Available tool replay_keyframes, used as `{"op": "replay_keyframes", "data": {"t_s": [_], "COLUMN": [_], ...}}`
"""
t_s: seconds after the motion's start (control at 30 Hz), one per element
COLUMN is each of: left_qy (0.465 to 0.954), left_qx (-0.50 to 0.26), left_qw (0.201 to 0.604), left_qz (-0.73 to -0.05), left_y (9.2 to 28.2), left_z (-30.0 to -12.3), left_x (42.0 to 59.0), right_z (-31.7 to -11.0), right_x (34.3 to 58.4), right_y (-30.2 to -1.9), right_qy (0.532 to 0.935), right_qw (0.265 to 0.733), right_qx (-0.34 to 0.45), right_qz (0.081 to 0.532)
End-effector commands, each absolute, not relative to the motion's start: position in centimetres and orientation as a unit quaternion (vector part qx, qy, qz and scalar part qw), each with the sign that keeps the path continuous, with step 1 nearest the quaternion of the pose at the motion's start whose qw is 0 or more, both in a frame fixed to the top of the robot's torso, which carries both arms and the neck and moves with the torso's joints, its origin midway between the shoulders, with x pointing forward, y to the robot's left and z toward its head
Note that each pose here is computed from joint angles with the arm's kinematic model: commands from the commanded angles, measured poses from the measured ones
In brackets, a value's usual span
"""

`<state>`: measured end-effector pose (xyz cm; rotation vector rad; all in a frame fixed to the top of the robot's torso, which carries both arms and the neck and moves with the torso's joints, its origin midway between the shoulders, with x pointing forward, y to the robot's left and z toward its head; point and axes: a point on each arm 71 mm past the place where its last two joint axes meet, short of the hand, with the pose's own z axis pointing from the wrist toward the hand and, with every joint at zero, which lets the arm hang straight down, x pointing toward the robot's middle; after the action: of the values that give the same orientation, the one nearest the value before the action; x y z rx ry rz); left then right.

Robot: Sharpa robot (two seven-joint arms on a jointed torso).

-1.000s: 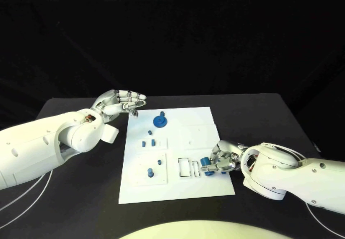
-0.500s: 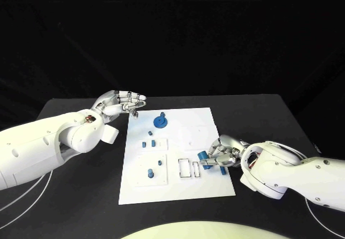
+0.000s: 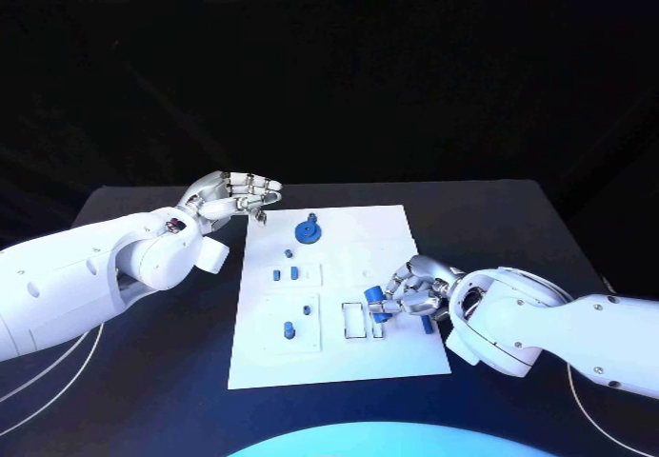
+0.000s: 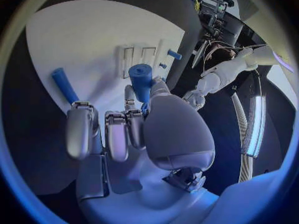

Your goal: Assemble the parts on the task board

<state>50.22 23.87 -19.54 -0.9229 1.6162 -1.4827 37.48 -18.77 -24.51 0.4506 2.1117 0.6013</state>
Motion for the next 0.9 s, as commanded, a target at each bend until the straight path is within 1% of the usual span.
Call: {"op": "replay_keyframes", "data": {"t_s": [0.03,0.17,0.4,0.9], "left_qy": [0.63,0.63,0.63,0.63], "left_qx": [-0.357,-0.357,-0.357,-0.357], "left_qw": [0.365,0.365,0.364,0.364], "left_qz": [-0.586,-0.586,-0.586,-0.585], "left_y": [23.6,23.6,23.5,23.6], "left_z": [-19.4,-19.5,-19.4,-19.5], "left_x": [50.2,50.2,50.2,50.1], "right_z": [-25.1,-25.5,-25.9,-26.1], "right_x": [37.2,37.1,37.2,37.3], "right_y": [-18.1,-17.3,-16.4,-16.0], "right_qy": [0.862,0.867,0.869,0.87], "right_qw": [0.406,0.401,0.406,0.413], "right_qx": [0.173,0.16,0.14,0.128], "right_qz": [0.248,0.249,0.243,0.237]}}
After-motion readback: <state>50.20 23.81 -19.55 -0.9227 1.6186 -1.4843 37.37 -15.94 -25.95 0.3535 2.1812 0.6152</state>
